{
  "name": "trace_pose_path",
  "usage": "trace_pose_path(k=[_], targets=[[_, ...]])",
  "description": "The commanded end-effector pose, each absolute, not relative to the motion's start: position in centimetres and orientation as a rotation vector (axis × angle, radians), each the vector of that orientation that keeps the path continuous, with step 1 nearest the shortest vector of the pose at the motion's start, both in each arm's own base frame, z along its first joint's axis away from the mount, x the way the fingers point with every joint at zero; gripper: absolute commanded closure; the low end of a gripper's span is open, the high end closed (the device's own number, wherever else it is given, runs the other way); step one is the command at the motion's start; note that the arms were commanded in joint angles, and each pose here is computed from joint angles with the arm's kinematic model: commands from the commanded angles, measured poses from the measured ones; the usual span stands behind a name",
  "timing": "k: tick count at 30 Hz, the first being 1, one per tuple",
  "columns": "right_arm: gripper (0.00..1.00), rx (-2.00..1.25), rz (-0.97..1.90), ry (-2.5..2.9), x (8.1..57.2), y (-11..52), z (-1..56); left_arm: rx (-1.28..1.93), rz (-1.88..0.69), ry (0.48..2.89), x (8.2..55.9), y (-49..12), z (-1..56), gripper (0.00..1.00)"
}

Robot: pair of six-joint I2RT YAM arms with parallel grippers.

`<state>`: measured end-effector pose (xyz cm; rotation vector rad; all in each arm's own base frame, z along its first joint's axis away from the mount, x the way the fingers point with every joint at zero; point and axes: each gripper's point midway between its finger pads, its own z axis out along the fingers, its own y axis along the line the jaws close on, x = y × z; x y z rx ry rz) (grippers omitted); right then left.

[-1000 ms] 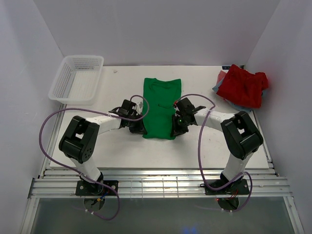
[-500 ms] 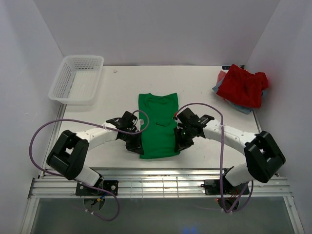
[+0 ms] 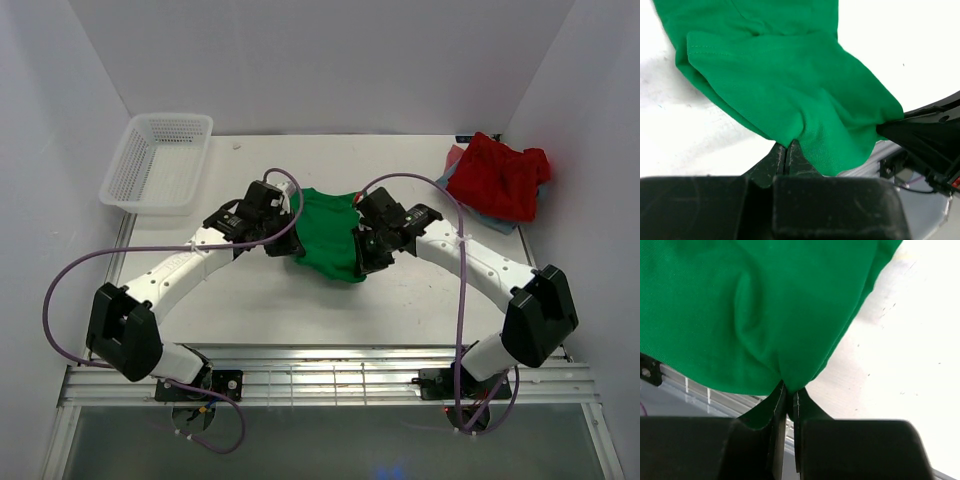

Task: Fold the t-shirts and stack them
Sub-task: Fold the tshirt

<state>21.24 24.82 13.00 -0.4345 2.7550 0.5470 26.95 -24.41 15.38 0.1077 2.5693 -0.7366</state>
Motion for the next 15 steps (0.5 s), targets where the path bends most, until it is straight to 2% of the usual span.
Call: trace_pose_path(k=[1,15], targets=[[0.92,-0.449,0.454,2.679,24.2,25.1,14.3,0.055,-0.682,2.473,29.7,-24.3,17.0,1.00],[0.92,-0.455,0.155,2.542,34.6,26.7,14.1,0.018,-0.606,2.403,38.0,-22.7,15.4,1.00]])
